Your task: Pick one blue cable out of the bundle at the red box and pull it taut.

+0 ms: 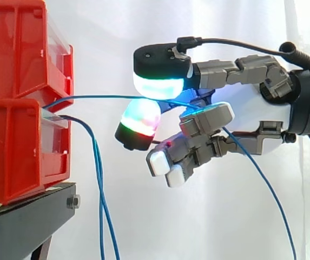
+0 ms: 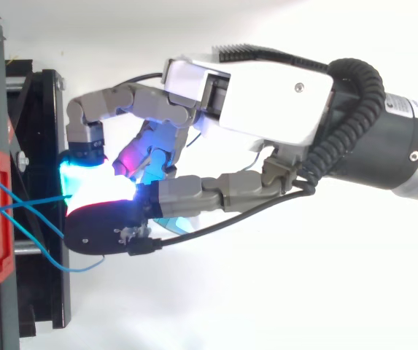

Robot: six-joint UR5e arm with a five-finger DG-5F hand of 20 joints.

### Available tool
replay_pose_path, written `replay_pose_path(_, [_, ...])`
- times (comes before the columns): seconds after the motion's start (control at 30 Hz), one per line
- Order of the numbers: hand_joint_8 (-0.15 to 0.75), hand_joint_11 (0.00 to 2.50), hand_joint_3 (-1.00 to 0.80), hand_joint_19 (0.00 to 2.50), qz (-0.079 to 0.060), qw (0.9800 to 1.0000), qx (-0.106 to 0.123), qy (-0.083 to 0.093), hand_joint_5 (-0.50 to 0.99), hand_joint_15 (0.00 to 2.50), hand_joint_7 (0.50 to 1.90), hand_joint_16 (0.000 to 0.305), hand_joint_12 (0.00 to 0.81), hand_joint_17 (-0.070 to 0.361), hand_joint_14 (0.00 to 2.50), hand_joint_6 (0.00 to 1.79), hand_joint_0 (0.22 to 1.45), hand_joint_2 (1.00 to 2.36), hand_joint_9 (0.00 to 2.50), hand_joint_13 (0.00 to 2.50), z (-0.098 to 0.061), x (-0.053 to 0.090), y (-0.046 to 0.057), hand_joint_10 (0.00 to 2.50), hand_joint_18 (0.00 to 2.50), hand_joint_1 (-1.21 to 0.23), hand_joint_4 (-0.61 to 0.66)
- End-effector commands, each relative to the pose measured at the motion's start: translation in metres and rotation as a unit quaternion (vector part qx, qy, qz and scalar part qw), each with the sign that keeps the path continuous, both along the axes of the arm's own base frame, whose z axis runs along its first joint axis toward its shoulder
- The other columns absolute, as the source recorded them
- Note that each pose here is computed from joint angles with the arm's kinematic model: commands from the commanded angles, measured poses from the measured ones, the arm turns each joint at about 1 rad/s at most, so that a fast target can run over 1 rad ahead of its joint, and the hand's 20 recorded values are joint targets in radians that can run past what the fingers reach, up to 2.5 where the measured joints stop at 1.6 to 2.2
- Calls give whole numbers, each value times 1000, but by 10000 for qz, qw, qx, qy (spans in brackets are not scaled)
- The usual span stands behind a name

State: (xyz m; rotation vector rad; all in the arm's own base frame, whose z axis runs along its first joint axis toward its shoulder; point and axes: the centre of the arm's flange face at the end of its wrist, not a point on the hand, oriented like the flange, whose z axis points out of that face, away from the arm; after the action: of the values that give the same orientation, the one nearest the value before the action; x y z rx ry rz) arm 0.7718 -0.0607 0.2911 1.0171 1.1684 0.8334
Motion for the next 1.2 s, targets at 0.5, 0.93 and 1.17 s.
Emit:
replay_pose_path(0.5, [377,1493,-379,483,2,10000,0,-1,-43,519,1373,58,405,130,18,502,552,1009,1457,946,0,0,1,20,867,-787,319])
replay_pose_path(0.93, [368,1512,-370,509,2,10000,0,-1,-31,525,1422,57,396,127,18,500,578,1011,1493,960,1,0,1,19,866,-626,290])
replay_pose_path(1.17, [364,1504,-230,511,10,10000,-2,14,-31,529,1441,56,392,126,18,500,614,1019,1493,958,-1,0,2,20,869,-629,268])
